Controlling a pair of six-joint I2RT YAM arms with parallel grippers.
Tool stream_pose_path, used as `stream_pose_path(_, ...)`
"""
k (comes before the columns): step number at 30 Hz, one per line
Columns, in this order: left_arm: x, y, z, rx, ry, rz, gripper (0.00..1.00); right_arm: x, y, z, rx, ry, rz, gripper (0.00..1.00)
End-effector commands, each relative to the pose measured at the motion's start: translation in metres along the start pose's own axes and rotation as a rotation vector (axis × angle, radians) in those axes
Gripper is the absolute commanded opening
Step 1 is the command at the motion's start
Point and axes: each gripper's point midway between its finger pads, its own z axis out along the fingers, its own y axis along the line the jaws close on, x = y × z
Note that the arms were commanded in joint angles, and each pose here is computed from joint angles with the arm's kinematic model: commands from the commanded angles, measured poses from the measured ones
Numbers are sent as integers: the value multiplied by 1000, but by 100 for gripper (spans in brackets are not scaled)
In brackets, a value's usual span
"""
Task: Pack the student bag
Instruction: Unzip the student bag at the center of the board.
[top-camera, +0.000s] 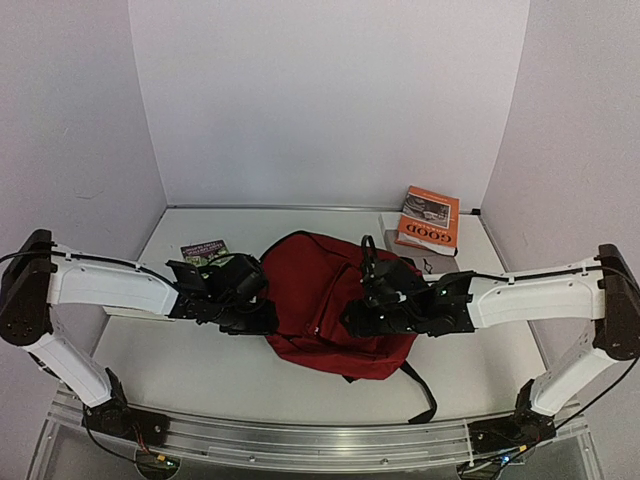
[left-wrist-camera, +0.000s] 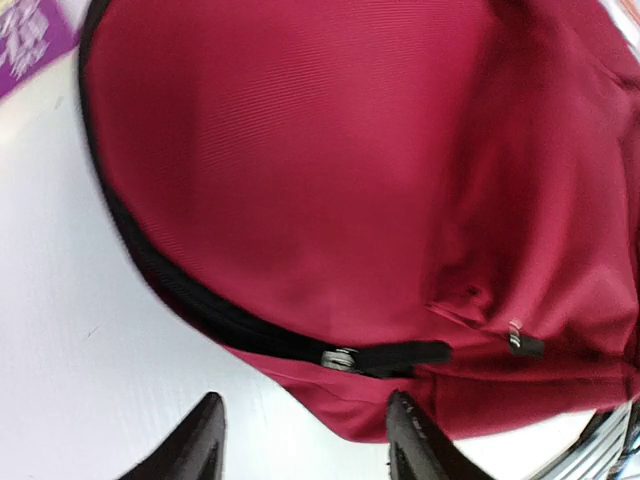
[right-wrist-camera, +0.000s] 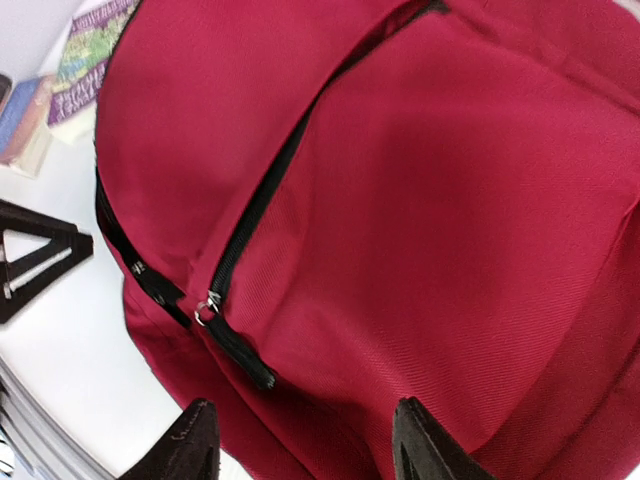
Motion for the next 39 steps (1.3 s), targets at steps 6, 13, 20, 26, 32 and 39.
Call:
stream_pose_path(6,-9,-46,-3,16,-79,403,59,-13,-2,-9,0,-51,29,59)
stream_pose_path(13,-4,-67,13,36,-51,535,57,-15,-2,-13,-7,-62,41,60)
stream_pose_path(20,3,-75,28,28,-21,622,55,-15,-2,-13,-9,-60,44,60)
stream_pose_path(26,10,-72,39,-4,14,652,53,-17,-2,-16,-12,-67,47,60)
stream_pose_path(32,9,-60,49,-81,19,661,51,-16,-3,-17,-13,-66,49,60)
stream_pose_path(39,-1,-49,54,-180,-14,647,41,-16,-4,-18,-13,-68,51,60)
